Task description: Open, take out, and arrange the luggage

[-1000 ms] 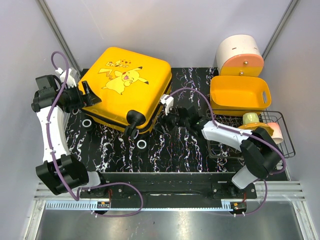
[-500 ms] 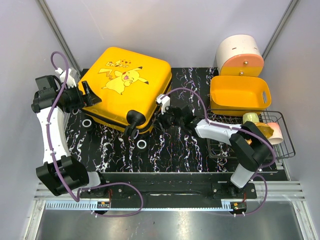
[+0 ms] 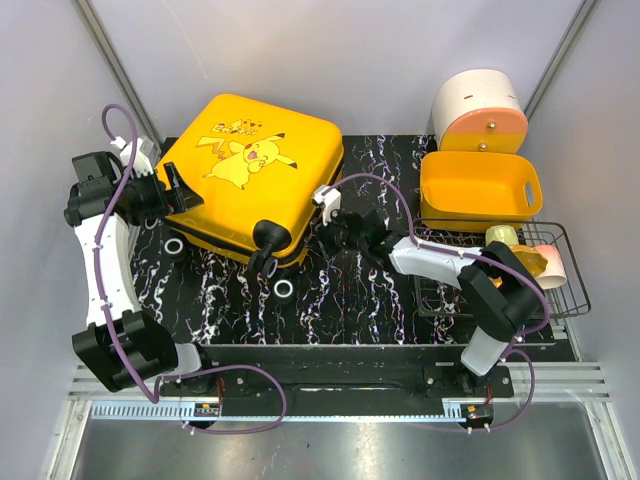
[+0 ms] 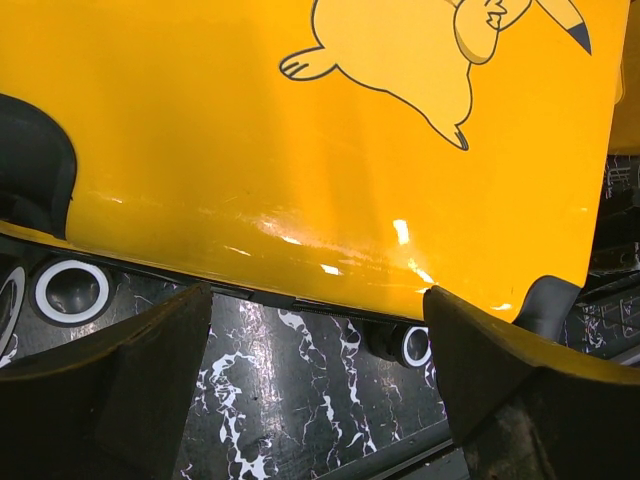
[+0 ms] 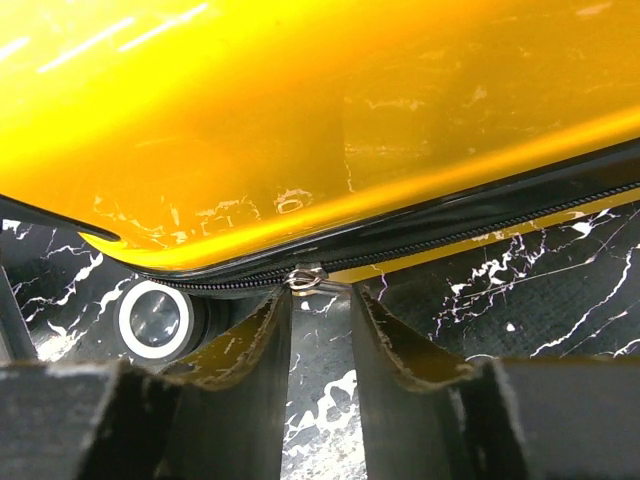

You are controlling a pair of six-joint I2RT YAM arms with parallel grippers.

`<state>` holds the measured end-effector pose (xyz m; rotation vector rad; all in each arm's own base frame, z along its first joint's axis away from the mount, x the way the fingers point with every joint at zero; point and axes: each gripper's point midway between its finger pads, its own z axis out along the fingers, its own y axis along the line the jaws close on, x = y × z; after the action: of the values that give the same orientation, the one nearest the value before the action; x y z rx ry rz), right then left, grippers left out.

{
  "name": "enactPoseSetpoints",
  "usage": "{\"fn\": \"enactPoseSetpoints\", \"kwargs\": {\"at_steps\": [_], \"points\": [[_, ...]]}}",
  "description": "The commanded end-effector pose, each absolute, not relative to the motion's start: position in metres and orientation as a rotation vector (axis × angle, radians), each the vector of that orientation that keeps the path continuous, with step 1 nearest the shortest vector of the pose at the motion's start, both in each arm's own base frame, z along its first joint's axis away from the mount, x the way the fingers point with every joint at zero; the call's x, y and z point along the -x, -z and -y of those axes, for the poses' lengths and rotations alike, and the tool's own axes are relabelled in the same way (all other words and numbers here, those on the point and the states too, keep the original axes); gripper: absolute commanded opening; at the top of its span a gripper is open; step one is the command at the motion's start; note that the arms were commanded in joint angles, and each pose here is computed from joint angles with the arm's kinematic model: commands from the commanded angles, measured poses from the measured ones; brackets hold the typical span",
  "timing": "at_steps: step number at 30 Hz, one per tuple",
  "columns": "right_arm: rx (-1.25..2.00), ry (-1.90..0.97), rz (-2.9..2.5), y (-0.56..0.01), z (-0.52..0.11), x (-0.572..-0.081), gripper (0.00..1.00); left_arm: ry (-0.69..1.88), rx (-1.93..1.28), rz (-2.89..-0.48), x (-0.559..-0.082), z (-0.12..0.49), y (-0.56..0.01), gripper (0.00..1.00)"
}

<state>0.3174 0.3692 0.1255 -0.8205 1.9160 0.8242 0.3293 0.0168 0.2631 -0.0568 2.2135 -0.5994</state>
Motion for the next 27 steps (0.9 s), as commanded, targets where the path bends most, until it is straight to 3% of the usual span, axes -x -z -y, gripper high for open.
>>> {"fn": "enactPoseSetpoints", "kwargs": {"at_steps": [1,3,7,27], "points": [[0.790,-0.888,-1.786,-0.169,-0.381,-0.329,0.47,0.593,0.031,-2.161,-0.334,-0.018,-0.274,0.90],[0.777,-0.917,-1.789,-0.172,-0.383,-0.327,0.51,0.600,0.032,-2.163,-0.333,-0.017,-0.274,0.90],[0.747,-0.891,-1.804,-0.171,-0.382,-0.333,0.49,0.601,0.037,-2.160,-0.334,-0.017,-0.273,0.90],[0.638,-0.607,-1.856,-0.156,-0.329,-0.391,0.04,0.542,0.047,-2.180,-0.347,-0.035,-0.267,0.88]]}}
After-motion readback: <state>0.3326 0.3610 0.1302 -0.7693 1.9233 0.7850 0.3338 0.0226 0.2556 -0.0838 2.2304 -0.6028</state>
